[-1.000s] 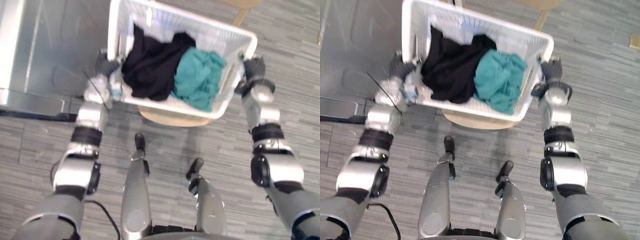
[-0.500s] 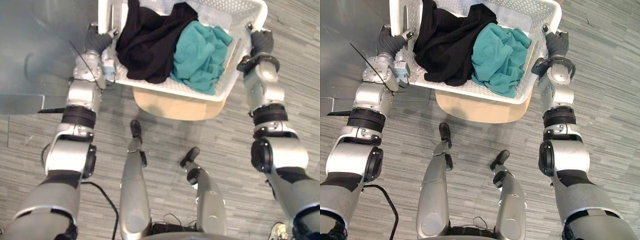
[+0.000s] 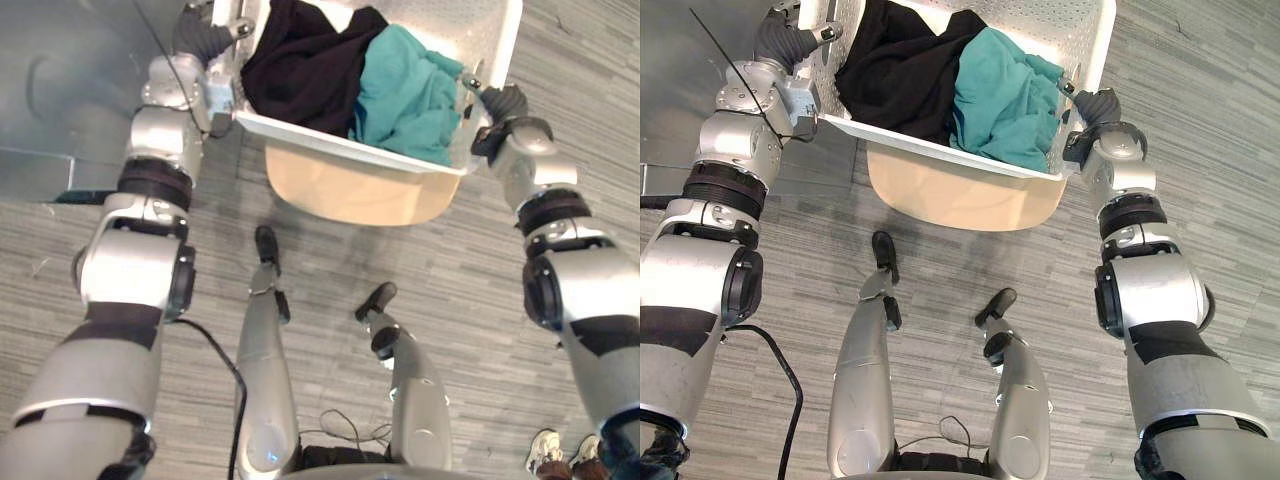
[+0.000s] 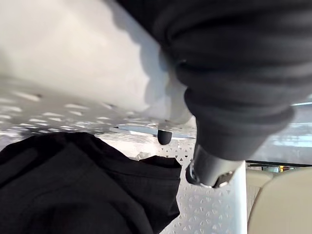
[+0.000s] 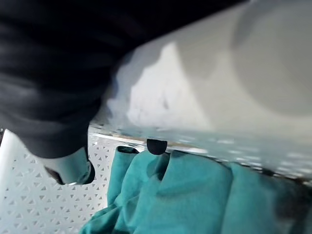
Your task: Pick up the laundry basket with both hands and put the clothes into the washing machine.
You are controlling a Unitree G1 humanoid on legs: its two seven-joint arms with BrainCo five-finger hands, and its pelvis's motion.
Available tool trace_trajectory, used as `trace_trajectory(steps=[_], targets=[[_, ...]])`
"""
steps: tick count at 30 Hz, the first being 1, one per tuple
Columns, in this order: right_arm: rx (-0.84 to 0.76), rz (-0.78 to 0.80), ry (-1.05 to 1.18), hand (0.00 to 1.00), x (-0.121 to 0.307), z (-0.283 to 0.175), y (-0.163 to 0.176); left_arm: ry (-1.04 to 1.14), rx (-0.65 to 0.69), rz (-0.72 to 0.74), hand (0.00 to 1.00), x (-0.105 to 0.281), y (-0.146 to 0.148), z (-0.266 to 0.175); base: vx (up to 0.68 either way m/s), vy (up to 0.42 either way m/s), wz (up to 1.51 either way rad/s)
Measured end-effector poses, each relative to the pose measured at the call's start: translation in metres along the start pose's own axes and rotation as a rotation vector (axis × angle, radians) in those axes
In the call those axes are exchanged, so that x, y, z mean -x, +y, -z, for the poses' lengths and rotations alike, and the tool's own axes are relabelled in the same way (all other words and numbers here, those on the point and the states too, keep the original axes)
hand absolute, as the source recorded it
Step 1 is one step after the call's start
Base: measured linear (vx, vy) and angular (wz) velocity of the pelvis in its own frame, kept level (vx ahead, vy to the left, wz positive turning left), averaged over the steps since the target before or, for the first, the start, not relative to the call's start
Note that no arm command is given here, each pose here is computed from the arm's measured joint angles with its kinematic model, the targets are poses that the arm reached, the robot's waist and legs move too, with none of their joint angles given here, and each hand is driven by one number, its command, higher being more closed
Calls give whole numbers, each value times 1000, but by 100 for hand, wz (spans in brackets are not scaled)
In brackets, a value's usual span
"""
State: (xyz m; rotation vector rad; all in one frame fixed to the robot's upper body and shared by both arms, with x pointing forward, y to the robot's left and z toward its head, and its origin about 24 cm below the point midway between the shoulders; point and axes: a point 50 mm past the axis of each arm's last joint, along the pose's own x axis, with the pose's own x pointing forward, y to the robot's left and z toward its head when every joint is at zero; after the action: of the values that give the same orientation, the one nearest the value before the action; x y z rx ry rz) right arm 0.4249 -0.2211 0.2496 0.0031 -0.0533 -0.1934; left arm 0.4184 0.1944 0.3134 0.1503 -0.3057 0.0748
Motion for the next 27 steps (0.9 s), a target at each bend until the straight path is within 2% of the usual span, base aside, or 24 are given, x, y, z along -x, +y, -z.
trace_trajectory(steps=[9, 15, 18, 21, 24, 27], targets=[[41, -35, 35, 0, 0, 8, 1, 6, -29, -35, 0, 0, 14, -6, 9, -26, -2], [-31, -15, 78, 0, 2, 24, -11, 37, -14, -52, 0, 4, 20, 9, 7, -29, 3], [-56, 1, 59, 0, 5, 28, -26, 22, -25, -30, 0, 9, 16, 16, -16, -53, 8], [-65, 53, 67, 0, 10, 41, -51, -79, -30, -4, 0, 11, 13, -2, -13, -45, 15], [-86, 78, 68, 0, 18, 55, -70, -139, -111, 44, 0, 19, 11, -3, 36, -51, 0], [-88, 97, 74, 0, 25, 66, -85, -96, -199, 86, 0, 23, 7, 14, 83, -37, -2]])
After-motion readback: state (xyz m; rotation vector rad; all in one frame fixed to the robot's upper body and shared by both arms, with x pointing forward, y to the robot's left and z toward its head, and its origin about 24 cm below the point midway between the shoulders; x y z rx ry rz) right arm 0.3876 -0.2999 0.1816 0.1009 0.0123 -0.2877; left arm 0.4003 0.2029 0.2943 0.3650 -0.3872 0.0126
